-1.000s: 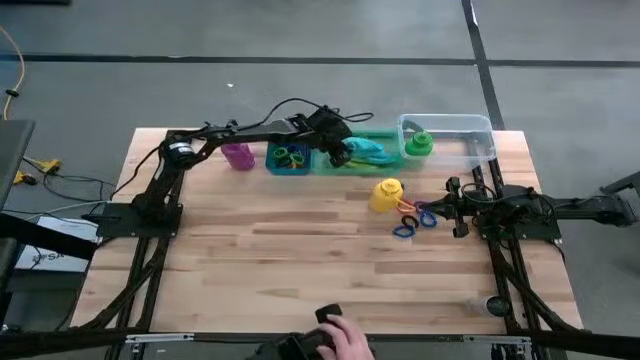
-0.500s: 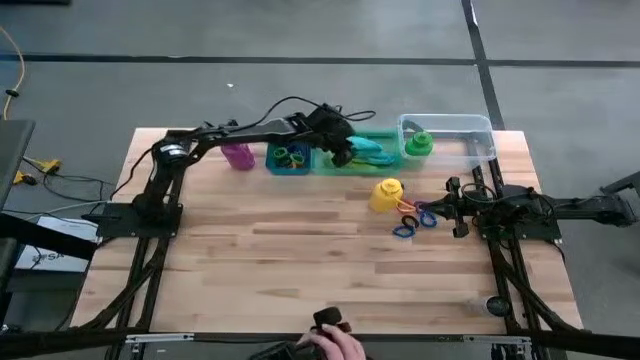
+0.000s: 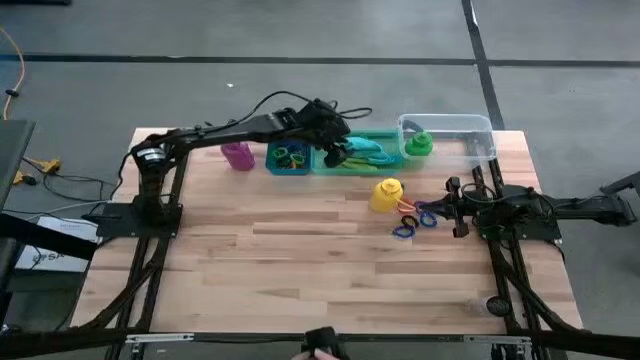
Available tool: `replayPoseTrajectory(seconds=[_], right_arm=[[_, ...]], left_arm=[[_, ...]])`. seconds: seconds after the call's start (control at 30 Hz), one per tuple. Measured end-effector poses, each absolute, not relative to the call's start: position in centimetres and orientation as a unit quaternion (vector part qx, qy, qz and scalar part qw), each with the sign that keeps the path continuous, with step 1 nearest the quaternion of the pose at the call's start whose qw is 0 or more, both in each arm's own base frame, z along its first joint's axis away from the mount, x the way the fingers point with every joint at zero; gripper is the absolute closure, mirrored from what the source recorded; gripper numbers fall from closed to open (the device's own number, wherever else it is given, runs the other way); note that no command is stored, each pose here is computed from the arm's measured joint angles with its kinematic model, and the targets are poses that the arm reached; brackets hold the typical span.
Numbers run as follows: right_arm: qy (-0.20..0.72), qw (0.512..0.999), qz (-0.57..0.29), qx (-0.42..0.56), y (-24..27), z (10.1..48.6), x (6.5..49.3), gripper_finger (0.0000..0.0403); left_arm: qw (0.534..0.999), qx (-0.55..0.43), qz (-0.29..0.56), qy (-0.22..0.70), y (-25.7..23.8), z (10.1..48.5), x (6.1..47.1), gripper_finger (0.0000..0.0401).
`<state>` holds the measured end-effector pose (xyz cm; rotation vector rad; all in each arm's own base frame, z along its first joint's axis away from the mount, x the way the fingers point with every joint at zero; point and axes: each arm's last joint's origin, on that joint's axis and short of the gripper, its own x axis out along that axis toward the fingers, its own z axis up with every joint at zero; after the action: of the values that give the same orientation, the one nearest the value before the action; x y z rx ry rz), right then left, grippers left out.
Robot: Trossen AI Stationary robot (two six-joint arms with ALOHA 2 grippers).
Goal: Pick & Place Sports Items
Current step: Put the violet tumbler into the transparent bin
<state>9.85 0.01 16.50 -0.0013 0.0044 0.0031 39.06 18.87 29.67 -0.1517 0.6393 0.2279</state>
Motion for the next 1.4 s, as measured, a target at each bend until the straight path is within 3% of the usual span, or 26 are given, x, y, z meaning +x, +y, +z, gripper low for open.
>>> replayPoseTrajectory(seconds=[0.4, 1.07, 1.4], right_arm=[[0.002, 1.000, 0.002, -0.001, 0.0, 16.5, 9.8, 0.0402], [0.002, 1.000, 0.002, 0.000, 0.0, 16.5, 9.8, 0.0403], [0.002, 1.000, 0.002, -0.001, 0.0, 16.5, 9.8, 0.0403]], left_arm=[[0.951, -0.074, 0.071, 0.291, 14.2, 32.6, 39.1, 0.0165], [0.957, -0.063, -0.018, 0.283, 5.9, 33.9, 40.4, 0.0165], [0.964, -0.017, 0.053, 0.260, 4.5, 35.6, 36.7, 0.0165]])
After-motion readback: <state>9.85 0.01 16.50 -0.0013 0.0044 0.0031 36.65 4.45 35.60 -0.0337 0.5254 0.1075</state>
